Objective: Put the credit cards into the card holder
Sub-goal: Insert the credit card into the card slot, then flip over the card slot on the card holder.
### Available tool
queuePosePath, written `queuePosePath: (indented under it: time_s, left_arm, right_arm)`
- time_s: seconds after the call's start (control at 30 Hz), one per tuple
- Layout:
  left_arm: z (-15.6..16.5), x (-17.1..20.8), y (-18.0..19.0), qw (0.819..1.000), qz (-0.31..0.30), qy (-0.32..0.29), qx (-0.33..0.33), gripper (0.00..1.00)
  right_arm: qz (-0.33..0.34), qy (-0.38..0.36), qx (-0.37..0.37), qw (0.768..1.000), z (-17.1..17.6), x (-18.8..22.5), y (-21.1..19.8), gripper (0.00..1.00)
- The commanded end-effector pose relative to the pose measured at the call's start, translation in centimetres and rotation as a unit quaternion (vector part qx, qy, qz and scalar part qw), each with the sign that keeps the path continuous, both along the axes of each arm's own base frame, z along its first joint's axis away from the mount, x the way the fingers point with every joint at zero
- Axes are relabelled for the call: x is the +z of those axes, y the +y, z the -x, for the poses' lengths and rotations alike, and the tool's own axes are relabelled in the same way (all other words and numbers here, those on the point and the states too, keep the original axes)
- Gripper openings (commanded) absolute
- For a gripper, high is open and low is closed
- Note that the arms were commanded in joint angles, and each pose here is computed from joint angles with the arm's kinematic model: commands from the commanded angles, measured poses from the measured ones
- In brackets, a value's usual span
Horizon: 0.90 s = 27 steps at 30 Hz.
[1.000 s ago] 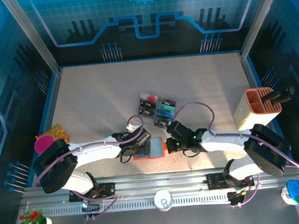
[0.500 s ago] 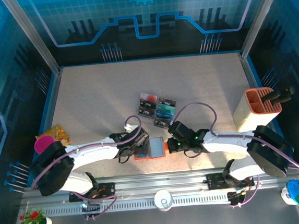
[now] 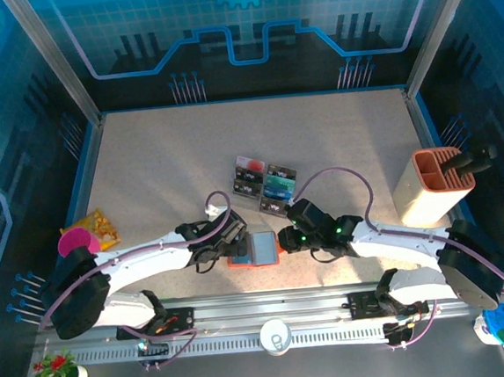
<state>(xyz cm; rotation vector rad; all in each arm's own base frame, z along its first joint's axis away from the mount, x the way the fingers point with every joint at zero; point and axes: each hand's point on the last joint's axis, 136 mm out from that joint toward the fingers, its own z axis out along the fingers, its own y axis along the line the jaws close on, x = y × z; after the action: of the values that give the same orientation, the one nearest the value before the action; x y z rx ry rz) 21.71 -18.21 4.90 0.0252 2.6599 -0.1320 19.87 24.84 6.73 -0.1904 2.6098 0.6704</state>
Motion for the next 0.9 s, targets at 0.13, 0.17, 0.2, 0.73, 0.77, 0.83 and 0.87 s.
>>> queuePosePath:
  time_s: [0.13,0.17,0.2,0.73,0.77,0.83,0.87]
  left_arm:
    - [-0.3,3.0,-2.1,0.998,0.054,-0.008,-0.017,0.99]
    - [-0.2,3.0,-2.5,0.998,0.057,-0.007,-0.02,0.99]
    - [-0.2,3.0,-2.6,0.998,0.059,-0.007,-0.02,0.99]
    - [1.1,-1.1,-3.0,0.999,0.042,0.013,-0.031,0.99]
    - [1.1,-1.2,-3.0,0.998,0.042,0.013,-0.033,0.99]
    - [1.1,-1.2,-3.1,0.998,0.042,0.012,-0.034,0.99]
    - [1.0,-1.2,-3.1,0.998,0.042,0.011,-0.035,0.99]
  right_arm:
    - [-0.005,-0.006,0.021,1.0,-1.1,1.4,1.7,0.12]
    - [-0.004,-0.003,0.023,1.0,-1.2,1.2,2.0,0.11]
    - [-0.004,-0.001,0.026,1.0,-1.3,1.1,2.3,0.1]
    - [0.017,0.031,0.045,0.998,-2.1,-2.1,3.5,0.04]
    - [0.018,0.034,0.046,0.998,-2.1,-2.3,3.6,0.04]
    - [0.017,0.039,0.047,0.998,-2.1,-2.7,3.7,0.04]
    - [0.018,0.042,0.049,0.998,-2.1,-3.0,3.8,0.03]
